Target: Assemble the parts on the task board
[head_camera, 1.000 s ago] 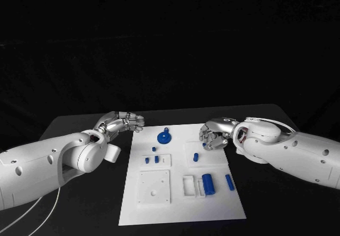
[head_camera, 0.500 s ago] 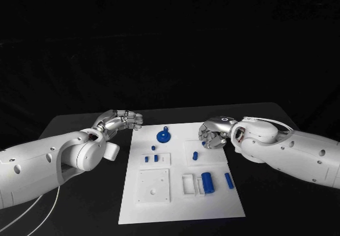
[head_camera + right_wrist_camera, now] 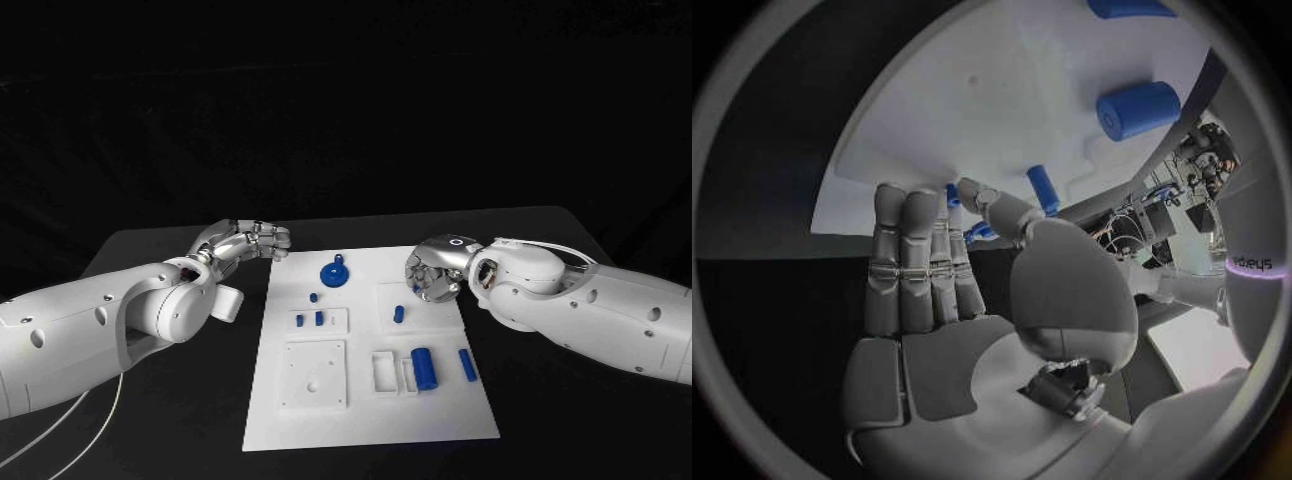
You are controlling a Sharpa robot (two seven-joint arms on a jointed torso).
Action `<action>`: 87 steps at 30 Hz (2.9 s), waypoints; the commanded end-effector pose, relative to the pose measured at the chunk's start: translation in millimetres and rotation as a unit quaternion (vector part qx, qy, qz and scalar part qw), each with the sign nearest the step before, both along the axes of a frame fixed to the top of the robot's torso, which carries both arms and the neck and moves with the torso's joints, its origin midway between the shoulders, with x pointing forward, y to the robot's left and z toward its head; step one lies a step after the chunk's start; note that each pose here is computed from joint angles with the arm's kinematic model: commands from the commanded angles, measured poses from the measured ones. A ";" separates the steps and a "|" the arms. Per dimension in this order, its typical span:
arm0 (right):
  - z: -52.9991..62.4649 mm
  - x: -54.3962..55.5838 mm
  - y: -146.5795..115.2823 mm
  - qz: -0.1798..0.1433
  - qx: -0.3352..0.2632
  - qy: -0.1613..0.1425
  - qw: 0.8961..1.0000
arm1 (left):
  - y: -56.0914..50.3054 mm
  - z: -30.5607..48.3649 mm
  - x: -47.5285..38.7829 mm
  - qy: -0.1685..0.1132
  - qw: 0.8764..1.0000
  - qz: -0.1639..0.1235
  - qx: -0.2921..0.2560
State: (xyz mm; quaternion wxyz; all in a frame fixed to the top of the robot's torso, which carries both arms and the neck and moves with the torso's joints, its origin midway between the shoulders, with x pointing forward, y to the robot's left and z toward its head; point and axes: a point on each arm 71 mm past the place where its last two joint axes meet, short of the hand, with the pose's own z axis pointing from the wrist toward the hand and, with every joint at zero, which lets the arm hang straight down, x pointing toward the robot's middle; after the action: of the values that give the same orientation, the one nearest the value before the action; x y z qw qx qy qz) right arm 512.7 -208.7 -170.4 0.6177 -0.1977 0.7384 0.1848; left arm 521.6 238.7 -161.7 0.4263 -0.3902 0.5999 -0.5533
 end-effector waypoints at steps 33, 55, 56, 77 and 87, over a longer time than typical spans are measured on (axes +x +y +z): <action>-2.3 -6.1 18.5 0.020 -0.017 -0.017 1.000 | -2.9 0.6 0.9 0.000 1.000 -0.002 -0.005; 29.5 -7.6 28.1 0.025 0.084 -0.016 0.996 | -0.7 0.6 3.4 -0.003 1.000 0.004 -0.003; 30.7 -9.6 31.8 0.030 0.096 -0.011 0.995 | -0.8 0.7 3.5 -0.003 1.000 0.004 -0.003; 31.4 -52.7 116.1 0.148 0.147 0.004 0.978 | -4.9 1.1 5.4 -0.009 1.000 0.010 -0.005; 7.9 -69.4 134.7 0.172 0.109 0.018 0.979 | -4.8 1.2 5.6 -0.009 1.000 0.011 -0.005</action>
State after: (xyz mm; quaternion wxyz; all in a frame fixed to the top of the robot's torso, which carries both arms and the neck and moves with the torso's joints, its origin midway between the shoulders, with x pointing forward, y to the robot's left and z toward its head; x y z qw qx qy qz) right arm 445.6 -76.6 -161.0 0.5782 -0.2283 0.6829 0.3836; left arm 527.0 234.9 -162.5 0.4317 -0.3944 0.5958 -0.5505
